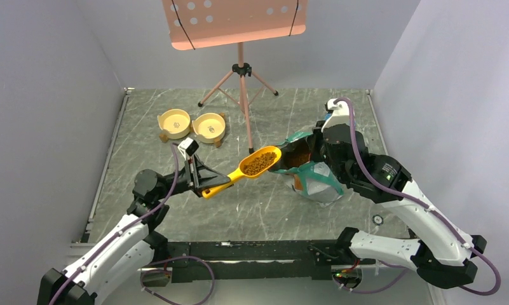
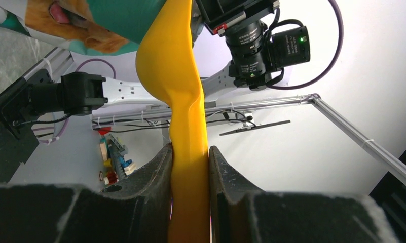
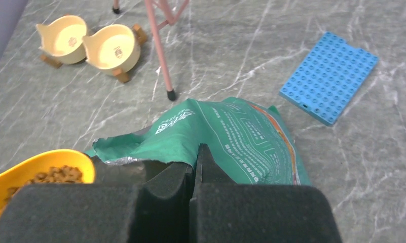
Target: Serve the pet food
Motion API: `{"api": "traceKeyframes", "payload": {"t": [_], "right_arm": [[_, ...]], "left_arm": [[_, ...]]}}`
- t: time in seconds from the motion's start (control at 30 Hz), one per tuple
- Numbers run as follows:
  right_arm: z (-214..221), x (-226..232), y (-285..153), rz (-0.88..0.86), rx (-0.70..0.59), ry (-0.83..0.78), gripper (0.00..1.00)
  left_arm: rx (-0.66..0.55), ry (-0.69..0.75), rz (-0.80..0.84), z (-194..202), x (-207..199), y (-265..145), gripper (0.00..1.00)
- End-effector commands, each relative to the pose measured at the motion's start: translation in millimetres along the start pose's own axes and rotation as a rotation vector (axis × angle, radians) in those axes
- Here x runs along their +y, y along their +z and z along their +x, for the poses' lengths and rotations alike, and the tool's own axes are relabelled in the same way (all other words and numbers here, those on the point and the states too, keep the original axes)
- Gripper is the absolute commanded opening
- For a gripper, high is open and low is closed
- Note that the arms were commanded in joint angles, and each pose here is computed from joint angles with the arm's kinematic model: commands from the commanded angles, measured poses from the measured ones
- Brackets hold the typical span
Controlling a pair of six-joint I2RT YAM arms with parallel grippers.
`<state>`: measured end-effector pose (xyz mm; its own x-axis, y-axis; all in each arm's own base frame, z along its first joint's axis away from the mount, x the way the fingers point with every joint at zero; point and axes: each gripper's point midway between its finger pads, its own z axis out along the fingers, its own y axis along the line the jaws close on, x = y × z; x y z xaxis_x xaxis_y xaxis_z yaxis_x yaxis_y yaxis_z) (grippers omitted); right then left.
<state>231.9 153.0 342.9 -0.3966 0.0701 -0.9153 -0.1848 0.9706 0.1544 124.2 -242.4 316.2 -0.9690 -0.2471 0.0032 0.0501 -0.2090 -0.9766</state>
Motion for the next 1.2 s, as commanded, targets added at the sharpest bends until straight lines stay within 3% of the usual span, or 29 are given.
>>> {"api": "traceKeyframes", "payload": {"t": [0.0,0.37,0.8,1.17], "right_arm": [[-18.3,-33.9,-10.3,0.176,-0.065,0.059,0.00],[-20.1,-43.7,-21.6,0.183,-0.080,0.058,0.00],[-24.1,-34.4,-28.0,0.104,-0.083,0.060,0.00],[-28.1,-38.1,-37.5,0.086,-0.095,0.045,0.00]], "left_arm": [[-0.012,0.091,0.029,-3.4,-29.6,-0.5,0.00],[-0.113,0.196,0.024,-53.1,-61.2,0.2,0.00],[-0.342,0.289,-0.128,-197.0,-26.0,-38.6,0.00],[-0.454,0.193,-0.283,-277.0,30.1,-104.8,0.00]]}}
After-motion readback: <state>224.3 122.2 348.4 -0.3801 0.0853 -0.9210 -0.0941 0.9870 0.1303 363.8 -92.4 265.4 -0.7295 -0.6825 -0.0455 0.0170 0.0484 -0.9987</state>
